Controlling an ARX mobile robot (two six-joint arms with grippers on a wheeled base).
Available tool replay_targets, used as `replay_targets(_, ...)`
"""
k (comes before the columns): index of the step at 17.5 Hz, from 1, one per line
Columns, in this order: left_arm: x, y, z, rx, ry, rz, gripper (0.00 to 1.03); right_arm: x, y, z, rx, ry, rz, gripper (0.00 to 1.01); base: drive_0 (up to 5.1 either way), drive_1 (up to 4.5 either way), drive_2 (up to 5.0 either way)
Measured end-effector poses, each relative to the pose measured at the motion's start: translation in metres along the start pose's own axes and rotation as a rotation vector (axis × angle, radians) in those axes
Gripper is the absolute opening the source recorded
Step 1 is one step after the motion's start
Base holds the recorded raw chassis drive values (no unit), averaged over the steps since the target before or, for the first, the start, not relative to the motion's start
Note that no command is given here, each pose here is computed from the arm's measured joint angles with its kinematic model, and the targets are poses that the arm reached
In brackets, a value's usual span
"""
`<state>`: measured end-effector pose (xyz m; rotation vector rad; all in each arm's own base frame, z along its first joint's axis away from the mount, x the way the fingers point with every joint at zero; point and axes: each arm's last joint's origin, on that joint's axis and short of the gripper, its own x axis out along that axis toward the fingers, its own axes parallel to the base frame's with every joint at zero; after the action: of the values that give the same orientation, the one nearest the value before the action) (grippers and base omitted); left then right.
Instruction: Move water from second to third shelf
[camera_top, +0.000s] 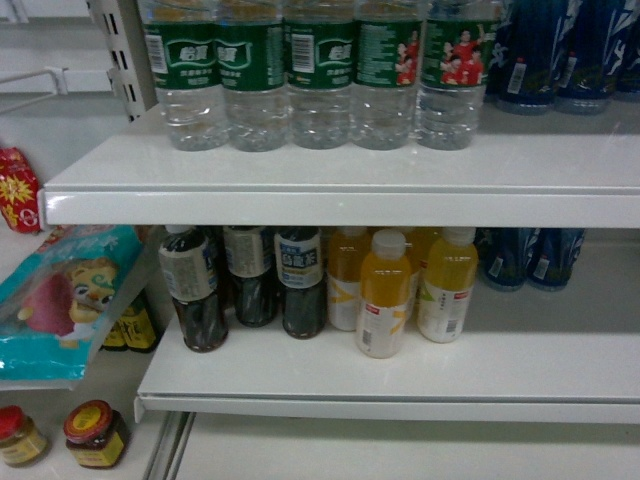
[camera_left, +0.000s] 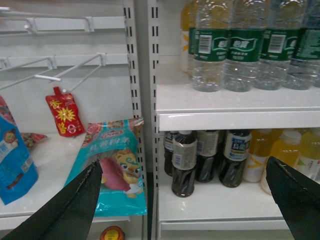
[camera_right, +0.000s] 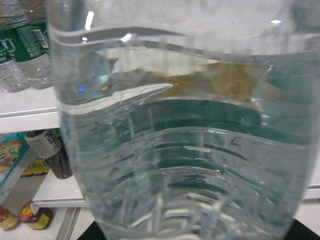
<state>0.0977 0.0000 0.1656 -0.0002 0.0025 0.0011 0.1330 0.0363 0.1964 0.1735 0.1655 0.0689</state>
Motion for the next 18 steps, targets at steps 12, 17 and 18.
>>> replay_targets(12,0.0000,0.0000,-0.0002,0.000,0.002,-0.001,0.98,0.0000,0.0000,0.0001,0.000,-0.001,0.001,0.42,-5.0,2.41,2.4)
replay_targets(17,0.0000,0.0000,0.0000,0.000,0.000,0.000,0.98,0.0000,0.0001,0.0001,0.001,-0.001,0.004,0.42,-2.0,0.98,1.0)
replay_targets(18,0.0000,0.0000,0.0000,0.000,0.000,-0.001,0.98,0.0000,0.0001,0.0000,0.001,0.000,0.004,0.42,0.0,0.00,0.0)
